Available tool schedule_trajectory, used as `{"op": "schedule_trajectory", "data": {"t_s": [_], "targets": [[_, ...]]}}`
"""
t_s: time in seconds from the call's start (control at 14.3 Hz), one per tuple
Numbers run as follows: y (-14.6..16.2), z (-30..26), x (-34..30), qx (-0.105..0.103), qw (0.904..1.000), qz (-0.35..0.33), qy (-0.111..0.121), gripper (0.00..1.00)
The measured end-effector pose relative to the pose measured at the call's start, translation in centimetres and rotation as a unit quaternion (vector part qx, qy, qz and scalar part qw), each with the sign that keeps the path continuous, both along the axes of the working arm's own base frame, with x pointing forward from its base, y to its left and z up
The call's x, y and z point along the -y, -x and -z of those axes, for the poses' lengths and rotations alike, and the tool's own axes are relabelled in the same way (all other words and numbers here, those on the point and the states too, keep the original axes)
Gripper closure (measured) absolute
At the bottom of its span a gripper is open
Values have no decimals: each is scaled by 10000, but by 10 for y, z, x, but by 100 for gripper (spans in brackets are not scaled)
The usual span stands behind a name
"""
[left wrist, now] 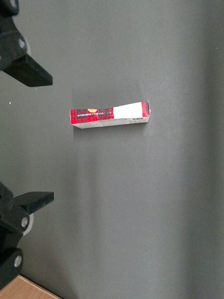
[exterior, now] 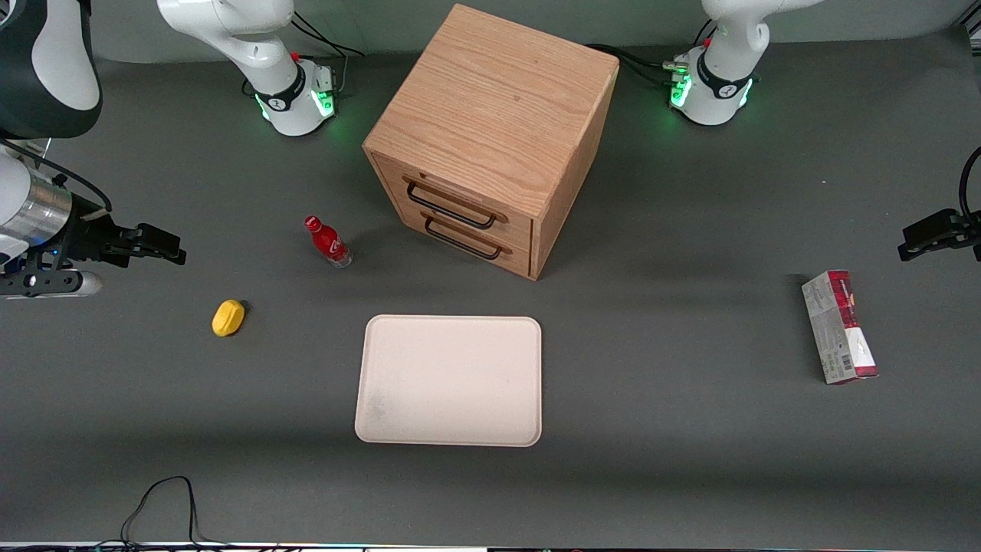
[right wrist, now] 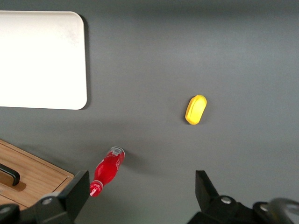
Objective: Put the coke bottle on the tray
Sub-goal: 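Move the open right gripper over the red Coca-Cola bottle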
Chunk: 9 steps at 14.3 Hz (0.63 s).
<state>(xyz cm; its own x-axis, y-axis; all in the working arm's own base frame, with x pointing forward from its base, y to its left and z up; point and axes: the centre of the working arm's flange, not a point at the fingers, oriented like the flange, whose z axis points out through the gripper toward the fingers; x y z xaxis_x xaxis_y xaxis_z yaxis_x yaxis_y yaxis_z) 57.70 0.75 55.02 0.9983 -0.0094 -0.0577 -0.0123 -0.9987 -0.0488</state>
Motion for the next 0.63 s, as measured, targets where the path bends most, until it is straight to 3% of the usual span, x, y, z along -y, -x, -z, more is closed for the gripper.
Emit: {"op": "schedule_trajectory", "data": {"t_s": [0.63], "targets": [[2, -7, -6, -70, 10000, -65, 17, 0]]}}
